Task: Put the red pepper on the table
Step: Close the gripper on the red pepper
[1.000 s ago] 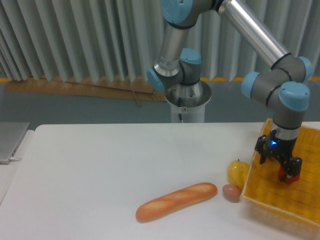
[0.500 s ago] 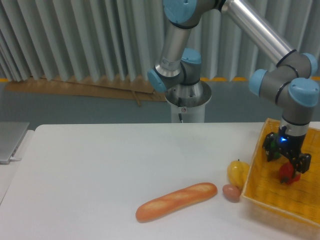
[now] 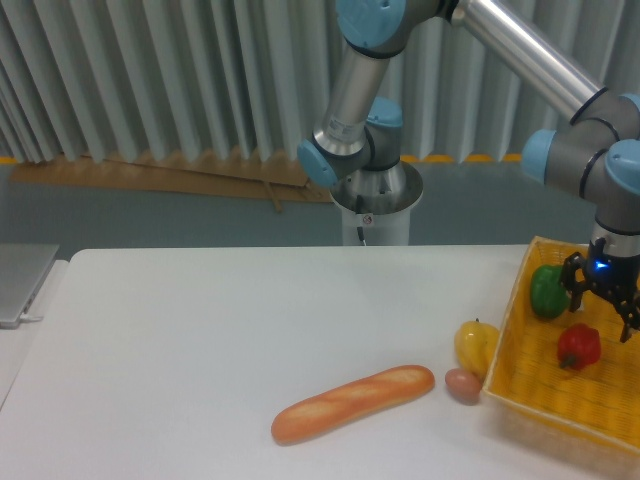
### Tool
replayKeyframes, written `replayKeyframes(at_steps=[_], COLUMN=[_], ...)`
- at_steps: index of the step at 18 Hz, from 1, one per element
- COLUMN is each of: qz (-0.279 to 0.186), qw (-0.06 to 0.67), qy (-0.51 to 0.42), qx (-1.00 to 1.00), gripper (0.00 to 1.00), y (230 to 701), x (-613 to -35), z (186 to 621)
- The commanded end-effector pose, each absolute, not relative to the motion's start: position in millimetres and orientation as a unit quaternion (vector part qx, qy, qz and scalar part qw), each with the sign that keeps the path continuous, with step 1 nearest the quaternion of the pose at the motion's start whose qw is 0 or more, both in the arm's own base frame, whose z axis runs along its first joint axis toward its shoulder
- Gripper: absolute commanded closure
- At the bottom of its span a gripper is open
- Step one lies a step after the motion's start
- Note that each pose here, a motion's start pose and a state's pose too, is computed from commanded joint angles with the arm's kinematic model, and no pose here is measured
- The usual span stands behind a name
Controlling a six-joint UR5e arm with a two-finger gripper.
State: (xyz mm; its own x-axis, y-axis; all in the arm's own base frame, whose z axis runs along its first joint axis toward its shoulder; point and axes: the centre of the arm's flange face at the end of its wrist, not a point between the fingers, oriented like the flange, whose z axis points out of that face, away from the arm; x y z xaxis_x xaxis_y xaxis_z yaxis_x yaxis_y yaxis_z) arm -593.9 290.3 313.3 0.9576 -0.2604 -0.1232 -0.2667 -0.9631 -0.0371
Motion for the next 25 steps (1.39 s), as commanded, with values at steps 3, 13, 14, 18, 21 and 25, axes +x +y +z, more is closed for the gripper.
replayKeyframes(at_steps=[3, 13, 14, 18, 21, 25], qz=[0.053, 0.035, 0.033, 0.026, 0.025, 0.025], qw=[0.026, 0.022, 0.023, 0.022, 0.021, 0.021], qy=[0.134, 0.148, 0.148, 0.152, 0.148, 0.146], qx=[-0.989, -0.988, -0.988, -0.988, -0.988, -0.989], gripper=[0.0, 0.0, 0.0, 0.0, 0.0, 0.0], y=[292, 321, 321, 322, 319, 313], x=[-592, -580, -581, -583, -584, -588], z=[307, 286, 284, 274, 273, 272])
